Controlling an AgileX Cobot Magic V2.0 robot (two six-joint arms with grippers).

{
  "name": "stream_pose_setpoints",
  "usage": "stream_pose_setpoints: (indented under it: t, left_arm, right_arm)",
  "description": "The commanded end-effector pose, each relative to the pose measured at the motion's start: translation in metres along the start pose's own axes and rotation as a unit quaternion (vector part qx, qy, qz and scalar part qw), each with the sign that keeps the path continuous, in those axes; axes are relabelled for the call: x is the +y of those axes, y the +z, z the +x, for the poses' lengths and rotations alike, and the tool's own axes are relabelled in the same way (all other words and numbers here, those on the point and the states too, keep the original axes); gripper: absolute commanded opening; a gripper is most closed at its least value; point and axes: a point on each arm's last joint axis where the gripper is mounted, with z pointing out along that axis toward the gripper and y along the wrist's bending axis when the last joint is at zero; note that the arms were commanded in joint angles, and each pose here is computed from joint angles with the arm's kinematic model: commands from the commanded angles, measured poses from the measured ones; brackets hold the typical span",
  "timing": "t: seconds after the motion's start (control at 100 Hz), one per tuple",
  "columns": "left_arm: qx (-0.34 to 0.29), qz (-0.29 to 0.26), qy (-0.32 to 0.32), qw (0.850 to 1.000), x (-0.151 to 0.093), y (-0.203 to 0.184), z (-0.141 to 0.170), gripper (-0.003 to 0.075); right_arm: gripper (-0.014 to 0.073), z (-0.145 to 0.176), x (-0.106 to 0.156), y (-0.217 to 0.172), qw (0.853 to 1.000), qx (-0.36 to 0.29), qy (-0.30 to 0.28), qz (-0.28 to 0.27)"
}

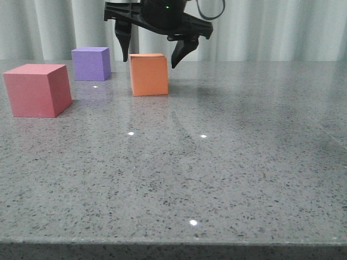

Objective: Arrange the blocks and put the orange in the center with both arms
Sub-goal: 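Slide the orange cube with the right gripper toward the purple cube, then open the right gripper and lift it away from the orange cube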

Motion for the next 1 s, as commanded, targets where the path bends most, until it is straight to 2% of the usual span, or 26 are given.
stream_pose_setpoints:
  t: [0.0, 0.11, 0.23, 0.38, 0.54, 0.73, 0.99]
  left_arm:
    - [-0.037, 0.007, -0.004, 0.999, 0.0, -0.002, 0.004, -0.002]
    - [-0.037, 0.007, -0.004, 0.999, 0.0, -0.002, 0.004, -0.002]
    - [-0.037, 0.007, -0.004, 0.999, 0.0, -0.002, 0.004, -0.002]
    - [-0.037, 0.007, -0.004, 0.999, 0.0, -0.002, 0.004, -0.002]
    - [-0.037, 0.007, -0.004, 0.999, 0.0, -0.002, 0.004, -0.002]
    - [-0.037, 0.007, -0.004, 0.999, 0.0, -0.002, 0.004, -0.002]
    - [-0.037, 0.007, -0.004, 0.999, 0.0, -0.002, 0.004, -0.002]
  right_arm:
    - [0.0646, -0.026, 0.007, -0.051, 0.997, -0.07, 0.004, -0.033]
    - [0.0646, -0.033, 0.003, -0.074, 0.996, -0.087, -0.007, -0.028]
    - [0.0646, -0.043, -0.013, -0.103, 0.995, -0.102, -0.013, -0.004]
    - [0.0646, -0.054, -0.04, -0.137, 0.992, -0.112, -0.048, 0.024]
    - [0.0646, -0.054, -0.076, -0.171, 0.99, -0.121, -0.048, 0.056]
    - [0.0646, -0.025, -0.126, -0.2, 0.987, -0.131, -0.025, 0.089]
    - [0.0646, 0.051, -0.188, -0.247, 0.977, -0.155, 0.025, 0.142]
